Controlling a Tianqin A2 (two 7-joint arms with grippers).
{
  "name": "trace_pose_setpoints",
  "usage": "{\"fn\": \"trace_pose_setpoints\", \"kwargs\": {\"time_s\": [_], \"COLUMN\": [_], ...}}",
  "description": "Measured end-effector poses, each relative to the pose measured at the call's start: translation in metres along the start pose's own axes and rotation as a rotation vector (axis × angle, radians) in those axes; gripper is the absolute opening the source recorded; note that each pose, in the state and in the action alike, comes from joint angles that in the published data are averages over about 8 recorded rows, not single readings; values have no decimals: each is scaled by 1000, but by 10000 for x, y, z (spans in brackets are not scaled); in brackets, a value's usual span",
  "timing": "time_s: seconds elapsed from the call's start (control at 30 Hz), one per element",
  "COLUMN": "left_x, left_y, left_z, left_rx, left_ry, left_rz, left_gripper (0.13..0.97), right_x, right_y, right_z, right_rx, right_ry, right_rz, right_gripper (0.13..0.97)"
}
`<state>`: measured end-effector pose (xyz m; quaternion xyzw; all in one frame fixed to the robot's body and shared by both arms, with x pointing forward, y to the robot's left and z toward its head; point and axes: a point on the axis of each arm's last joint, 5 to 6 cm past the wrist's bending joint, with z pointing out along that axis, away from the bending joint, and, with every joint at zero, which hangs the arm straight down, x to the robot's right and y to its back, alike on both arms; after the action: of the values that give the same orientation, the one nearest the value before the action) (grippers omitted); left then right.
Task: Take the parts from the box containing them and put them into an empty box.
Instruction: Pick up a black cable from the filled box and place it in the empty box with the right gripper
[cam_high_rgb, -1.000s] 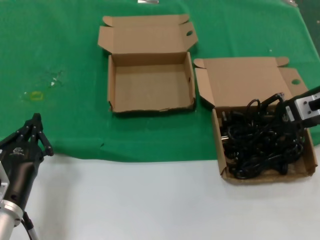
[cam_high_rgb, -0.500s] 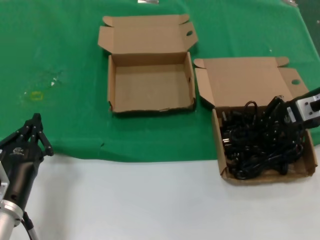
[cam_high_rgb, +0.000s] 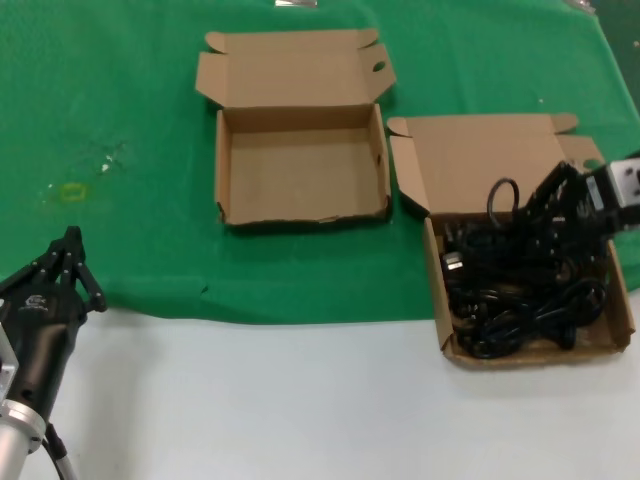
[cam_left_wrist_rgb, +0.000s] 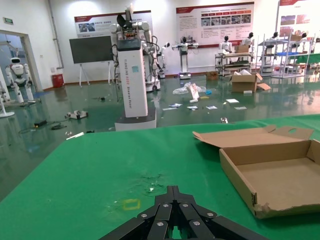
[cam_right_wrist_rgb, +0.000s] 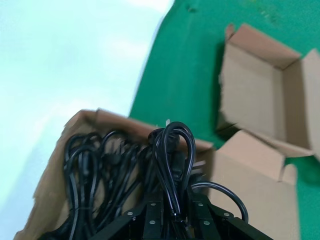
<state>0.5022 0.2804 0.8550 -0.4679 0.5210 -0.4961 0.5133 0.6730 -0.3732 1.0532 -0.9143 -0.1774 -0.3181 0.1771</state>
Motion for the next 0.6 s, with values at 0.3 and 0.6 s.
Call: {"fn": "trace_pose_setpoints", "kwargs": {"time_s": [0.3,0.6], "left_x": [0,0], "left_y": [0,0], "left_z": [0,0], "left_rx": [0,0], "left_ry": [0,0], "left_rz": [0,0], "left_gripper": [144,144], "right_x": [220,378], "right_y": [-169,-354], "right_z": [-143,75], "right_rx": [39,101], "right_ry": [62,112], "right_rz": [28,99], "right_gripper": [222,221]}}
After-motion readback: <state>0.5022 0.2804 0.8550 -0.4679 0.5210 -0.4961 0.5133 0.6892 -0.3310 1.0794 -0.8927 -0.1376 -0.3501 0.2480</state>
